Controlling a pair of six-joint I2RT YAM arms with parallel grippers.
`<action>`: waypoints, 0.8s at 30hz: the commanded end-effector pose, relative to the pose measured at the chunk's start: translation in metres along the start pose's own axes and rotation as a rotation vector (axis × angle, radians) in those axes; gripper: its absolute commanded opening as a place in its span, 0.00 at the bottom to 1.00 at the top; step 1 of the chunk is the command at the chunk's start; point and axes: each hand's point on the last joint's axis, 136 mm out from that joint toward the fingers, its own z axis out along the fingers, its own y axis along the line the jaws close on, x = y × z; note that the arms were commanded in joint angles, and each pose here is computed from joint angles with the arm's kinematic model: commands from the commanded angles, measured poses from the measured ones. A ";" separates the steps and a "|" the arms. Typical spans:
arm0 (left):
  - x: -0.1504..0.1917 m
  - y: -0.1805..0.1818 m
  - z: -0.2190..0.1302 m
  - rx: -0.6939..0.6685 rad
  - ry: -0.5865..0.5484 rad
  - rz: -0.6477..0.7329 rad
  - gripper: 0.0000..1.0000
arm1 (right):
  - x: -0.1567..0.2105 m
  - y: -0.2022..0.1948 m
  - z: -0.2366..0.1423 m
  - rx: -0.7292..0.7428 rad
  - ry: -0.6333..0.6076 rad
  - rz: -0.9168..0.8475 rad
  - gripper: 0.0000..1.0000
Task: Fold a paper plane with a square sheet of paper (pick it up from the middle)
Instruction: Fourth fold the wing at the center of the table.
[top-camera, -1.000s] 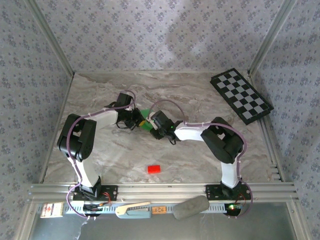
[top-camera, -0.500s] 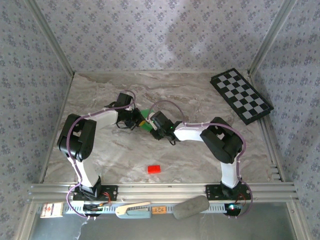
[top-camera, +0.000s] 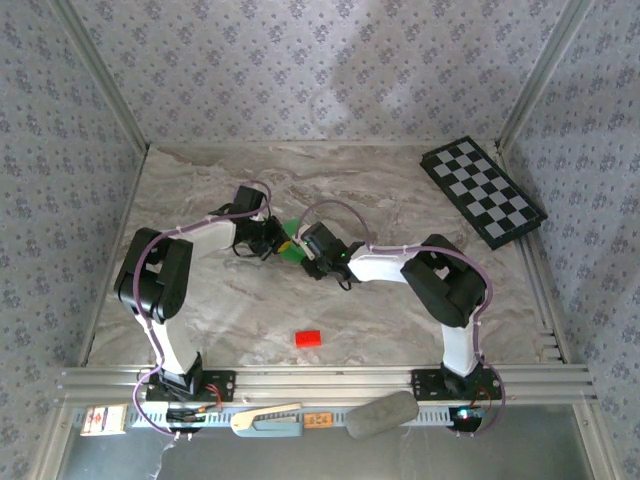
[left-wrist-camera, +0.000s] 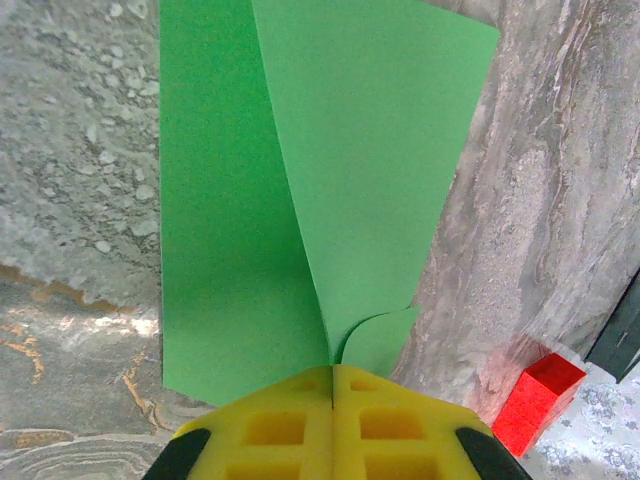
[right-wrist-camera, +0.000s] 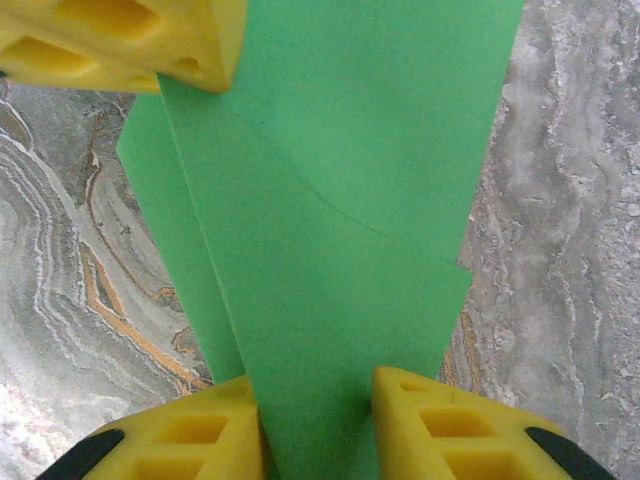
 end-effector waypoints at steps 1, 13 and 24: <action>0.000 -0.007 -0.004 0.000 0.001 0.004 0.05 | -0.015 0.004 -0.010 -0.016 -0.020 0.013 0.32; 0.000 -0.006 -0.005 -0.003 0.001 0.002 0.06 | -0.003 0.012 -0.005 -0.085 0.019 0.026 0.21; -0.023 -0.009 -0.030 0.028 -0.074 -0.003 0.26 | 0.001 0.016 -0.004 -0.204 0.030 0.118 0.14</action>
